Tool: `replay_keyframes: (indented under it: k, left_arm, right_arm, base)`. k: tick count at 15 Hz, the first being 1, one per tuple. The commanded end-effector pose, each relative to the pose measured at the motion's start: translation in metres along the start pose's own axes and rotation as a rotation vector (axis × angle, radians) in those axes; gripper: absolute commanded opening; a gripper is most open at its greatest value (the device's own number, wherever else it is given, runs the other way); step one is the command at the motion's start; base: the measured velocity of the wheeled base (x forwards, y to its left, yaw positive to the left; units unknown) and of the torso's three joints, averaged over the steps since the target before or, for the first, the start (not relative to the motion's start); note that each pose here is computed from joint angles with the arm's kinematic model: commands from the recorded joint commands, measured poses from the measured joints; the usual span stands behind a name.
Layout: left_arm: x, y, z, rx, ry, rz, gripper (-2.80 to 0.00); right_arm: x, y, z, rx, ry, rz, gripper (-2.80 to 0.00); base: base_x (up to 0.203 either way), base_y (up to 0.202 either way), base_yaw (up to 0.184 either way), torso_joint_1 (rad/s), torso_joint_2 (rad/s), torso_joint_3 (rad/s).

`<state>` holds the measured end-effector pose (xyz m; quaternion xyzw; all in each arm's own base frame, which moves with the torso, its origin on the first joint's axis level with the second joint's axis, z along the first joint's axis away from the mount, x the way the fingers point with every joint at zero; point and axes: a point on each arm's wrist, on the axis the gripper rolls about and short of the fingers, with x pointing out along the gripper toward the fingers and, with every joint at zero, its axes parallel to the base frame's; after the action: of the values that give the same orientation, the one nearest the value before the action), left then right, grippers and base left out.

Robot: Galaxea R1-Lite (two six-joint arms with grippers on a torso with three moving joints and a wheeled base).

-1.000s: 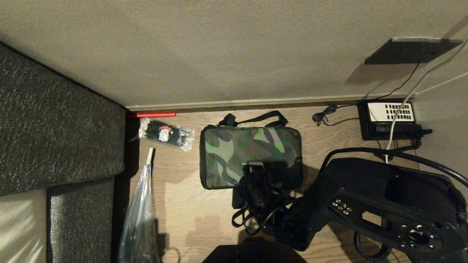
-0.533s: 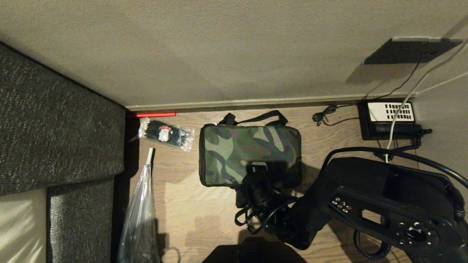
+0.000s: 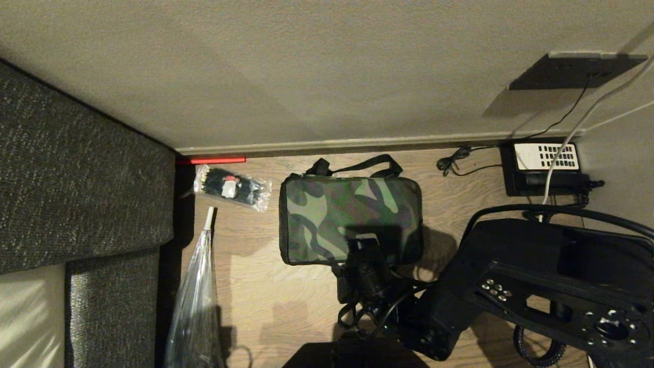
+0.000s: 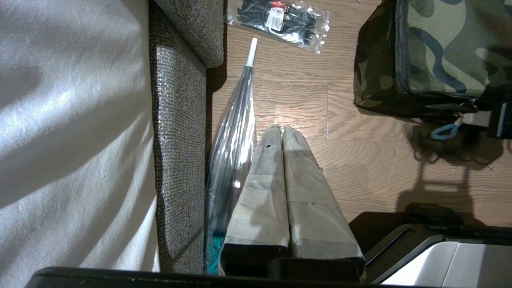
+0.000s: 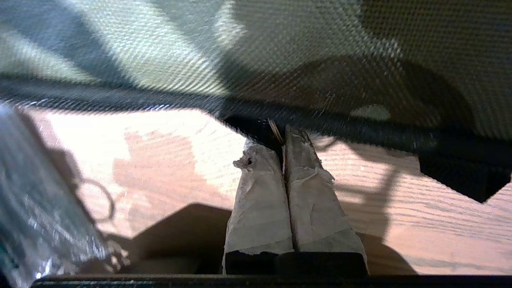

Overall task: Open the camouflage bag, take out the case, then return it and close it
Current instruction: Open the top of the storage box

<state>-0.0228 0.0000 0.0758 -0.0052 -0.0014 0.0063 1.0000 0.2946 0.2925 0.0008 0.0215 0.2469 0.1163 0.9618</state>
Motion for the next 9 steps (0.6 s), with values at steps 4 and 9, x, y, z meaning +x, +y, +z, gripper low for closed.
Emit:
replay_keyframes:
  k: [4,9]
  left_arm:
    - [0.0,0.0,0.0,0.0,0.001,0.001,-2.8]
    - [0.0,0.0,0.0,0.0,0.001,0.001,-2.8]
  right_arm:
    - [-0.013,0.007,0.009,-0.046,-0.022,0.028,-2.8]
    - [-0.017,0.017,-0.004,-0.103,0.043,0.055,0.0]
  base:
    - [0.0,0.0,0.0,0.0,0.0,0.0]
    - [0.0,0.0,0.0,0.0,0.0,0.0]
